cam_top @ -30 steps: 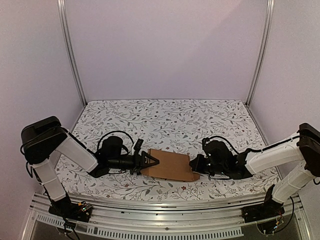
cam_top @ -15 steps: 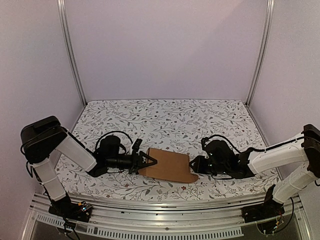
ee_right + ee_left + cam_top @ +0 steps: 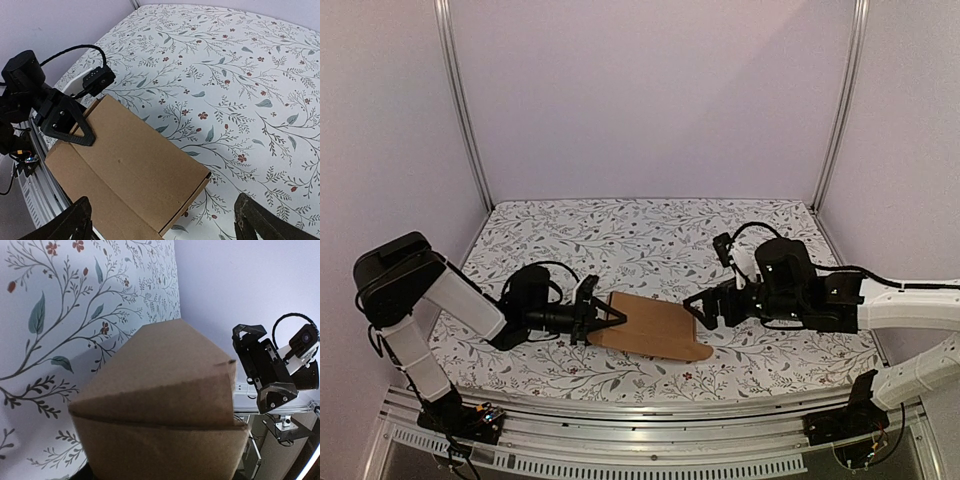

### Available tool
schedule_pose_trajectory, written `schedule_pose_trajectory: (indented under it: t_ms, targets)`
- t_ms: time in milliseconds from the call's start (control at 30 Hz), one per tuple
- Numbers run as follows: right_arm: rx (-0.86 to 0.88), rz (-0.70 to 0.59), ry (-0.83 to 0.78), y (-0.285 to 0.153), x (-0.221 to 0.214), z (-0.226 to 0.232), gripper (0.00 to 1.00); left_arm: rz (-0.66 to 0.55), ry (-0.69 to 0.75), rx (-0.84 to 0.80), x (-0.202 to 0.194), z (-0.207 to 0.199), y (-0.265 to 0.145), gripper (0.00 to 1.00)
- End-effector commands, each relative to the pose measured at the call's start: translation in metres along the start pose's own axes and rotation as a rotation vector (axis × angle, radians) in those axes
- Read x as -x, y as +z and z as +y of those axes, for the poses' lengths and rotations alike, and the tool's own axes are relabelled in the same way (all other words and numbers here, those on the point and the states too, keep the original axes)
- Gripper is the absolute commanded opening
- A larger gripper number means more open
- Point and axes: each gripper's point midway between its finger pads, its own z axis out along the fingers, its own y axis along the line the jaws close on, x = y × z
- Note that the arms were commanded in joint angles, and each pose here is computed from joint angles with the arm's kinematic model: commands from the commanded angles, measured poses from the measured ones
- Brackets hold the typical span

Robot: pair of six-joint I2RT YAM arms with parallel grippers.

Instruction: Fold the paper box

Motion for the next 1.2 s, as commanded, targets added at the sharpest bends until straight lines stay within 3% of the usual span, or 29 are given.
schedule_pose_trajectory:
  t_ms: [0, 100, 233, 500, 600, 800, 1167]
  targets:
    - [0.05, 0.034, -0.255, -0.024, 0.009, 0.013, 0.99, 0.047, -0.019, -0.075, -0.003, -0.024, -0.012, 0.17]
    - [0.101, 0.001, -0.337, -0.036, 0.018, 0.023, 0.99, 0.067, -0.047, -0.097, -0.006, -0.033, -0.016, 0.13]
    - [0.108, -0.071, -0.418, -0.047, 0.034, 0.028, 0.99, 0.071, -0.073, -0.123, -0.005, -0.043, -0.028, 0.0]
    - [0.237, -0.028, -0.744, -0.046, 0.014, 0.046, 0.99, 0.106, -0.132, -0.13, 0.005, -0.059, -0.066, 0.0]
    - [0.298, -0.09, -0.91, -0.049, 0.004, 0.059, 0.99, 0.158, -0.14, -0.147, 0.002, -0.068, -0.078, 0.0]
    - [0.152, -0.214, -1.201, -0.054, 0.017, 0.074, 0.99, 0.176, -0.135, -0.209, 0.004, -0.086, -0.1, 0.0]
    - [-0.072, -0.488, -1.48, -0.07, 0.037, 0.122, 0.99, 0.241, 0.009, -0.28, -0.017, -0.118, -0.12, 0.0]
